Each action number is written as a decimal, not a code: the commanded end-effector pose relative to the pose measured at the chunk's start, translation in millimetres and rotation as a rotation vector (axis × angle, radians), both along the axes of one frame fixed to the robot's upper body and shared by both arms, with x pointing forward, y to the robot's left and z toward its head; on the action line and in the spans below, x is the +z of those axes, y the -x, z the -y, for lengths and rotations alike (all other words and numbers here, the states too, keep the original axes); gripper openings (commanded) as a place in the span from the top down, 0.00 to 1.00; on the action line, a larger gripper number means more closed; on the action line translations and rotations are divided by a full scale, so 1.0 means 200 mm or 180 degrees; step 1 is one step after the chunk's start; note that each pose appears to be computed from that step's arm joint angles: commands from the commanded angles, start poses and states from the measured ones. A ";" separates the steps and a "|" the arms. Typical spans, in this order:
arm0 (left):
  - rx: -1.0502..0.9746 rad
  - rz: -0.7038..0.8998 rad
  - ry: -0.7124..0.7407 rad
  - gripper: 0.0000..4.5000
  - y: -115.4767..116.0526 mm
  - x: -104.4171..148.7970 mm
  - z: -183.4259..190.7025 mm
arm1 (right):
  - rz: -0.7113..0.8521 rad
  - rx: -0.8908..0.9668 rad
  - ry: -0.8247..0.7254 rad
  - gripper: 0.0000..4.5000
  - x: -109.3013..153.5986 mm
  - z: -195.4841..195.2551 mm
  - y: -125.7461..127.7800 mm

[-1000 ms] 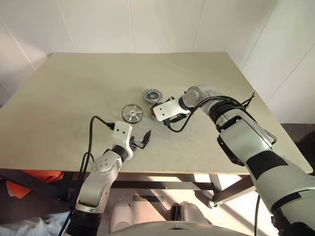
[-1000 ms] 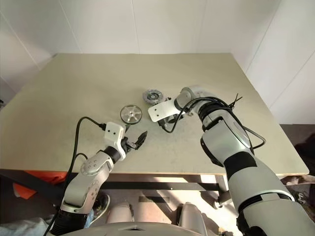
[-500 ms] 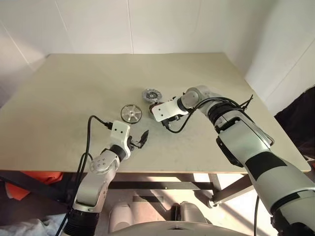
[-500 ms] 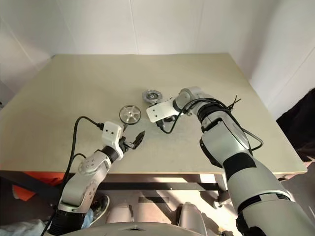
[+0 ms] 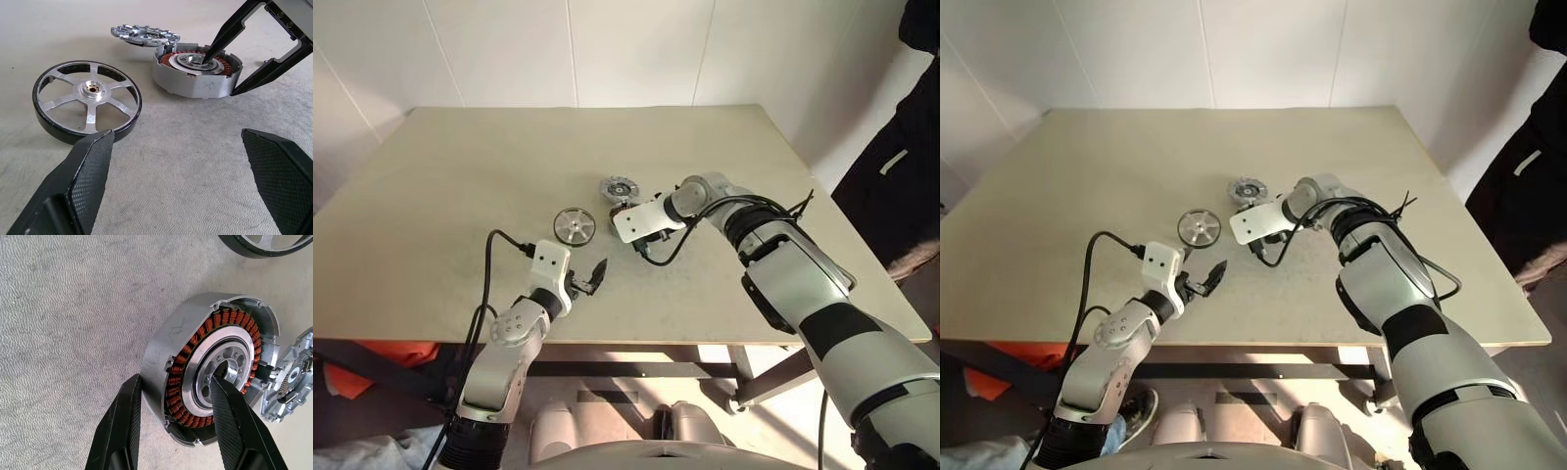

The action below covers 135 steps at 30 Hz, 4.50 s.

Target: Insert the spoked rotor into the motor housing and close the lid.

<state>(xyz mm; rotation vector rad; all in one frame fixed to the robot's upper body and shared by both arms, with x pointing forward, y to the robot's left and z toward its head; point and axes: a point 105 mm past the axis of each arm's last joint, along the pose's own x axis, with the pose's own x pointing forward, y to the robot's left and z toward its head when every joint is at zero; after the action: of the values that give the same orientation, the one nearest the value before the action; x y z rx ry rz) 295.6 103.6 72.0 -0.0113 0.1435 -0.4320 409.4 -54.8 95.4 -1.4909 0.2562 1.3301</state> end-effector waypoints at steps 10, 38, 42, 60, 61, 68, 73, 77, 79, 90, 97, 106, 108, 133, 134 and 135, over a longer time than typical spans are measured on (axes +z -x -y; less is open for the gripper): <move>-0.0011 0.0193 0.0028 0.02 -0.04 0.08 -0.01 | -0.0314 0.0545 -0.0117 0.57 0.01 0.02 0.12; -0.0160 0.0254 -0.0052 0.02 -0.11 0.11 -0.02 | -0.1018 0.0621 -0.0326 0.20 -0.16 0.14 0.45; -0.0182 0.0276 -0.0065 0.02 -0.13 0.12 -0.03 | -0.1026 0.0592 -0.0457 0.13 -0.08 0.14 0.44; -0.0560 0.0480 -0.0029 0.02 -0.24 0.29 -0.12 | -0.0434 -0.1988 -0.3369 0.13 0.47 0.45 -0.02; -0.0577 0.0489 -0.0017 0.02 -0.25 0.30 -0.12 | -0.0415 -0.2275 -0.3322 0.13 0.39 0.53 -0.04; -0.0679 0.0507 -0.0066 0.02 -0.30 0.34 -0.12 | -0.0596 -0.2801 -0.3170 0.13 0.10 0.64 0.02; -0.0745 0.0497 -0.0086 0.02 -0.31 0.33 -0.09 | -0.0678 -0.2797 -0.3196 0.13 0.05 0.60 0.06; -0.0768 0.0515 -0.0083 0.02 -0.31 0.34 -0.07 | -0.0657 -0.2924 -0.3166 0.13 0.00 0.62 0.05; -0.0764 0.0521 -0.0089 0.02 -0.31 0.34 -0.07 | -0.0649 -0.2966 -0.3147 0.13 -0.02 0.62 0.04; -0.0723 0.0493 -0.0116 0.02 -0.30 0.31 -0.06 | -0.0533 -0.3224 -0.3002 0.13 -0.09 0.71 -0.02; -0.0641 0.0536 -0.0141 0.02 -0.32 0.33 -0.10 | -0.0590 -0.3431 -0.2904 0.41 -0.19 0.76 0.00; -0.0607 0.0547 -0.0156 0.02 -0.33 0.33 -0.12 | -0.0619 -0.3415 -0.2883 0.88 -0.20 0.76 0.01; -0.0615 0.0550 -0.0154 0.02 -0.33 0.34 -0.12 | -0.0545 -0.3340 -0.2875 0.88 -0.18 0.75 0.00; -0.0712 0.0449 -0.0205 0.02 -0.34 0.29 -0.12 | -0.1028 -0.1904 -0.2407 0.88 -0.02 0.21 0.39; -0.0711 0.0446 -0.0210 0.02 -0.34 0.29 -0.12 | -0.1018 -0.1878 -0.2412 0.88 -0.01 0.21 0.40; -0.0710 0.0444 -0.0212 0.02 -0.33 0.28 -0.12 | -0.1014 -0.1857 -0.2424 0.88 0.00 0.20 0.41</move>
<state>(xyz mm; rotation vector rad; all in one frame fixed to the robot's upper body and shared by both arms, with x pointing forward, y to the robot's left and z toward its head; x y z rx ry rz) 360.9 127.3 113.3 0.0753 0.0794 -0.6458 333.5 -105.6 85.8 -0.4890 0.3549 0.9639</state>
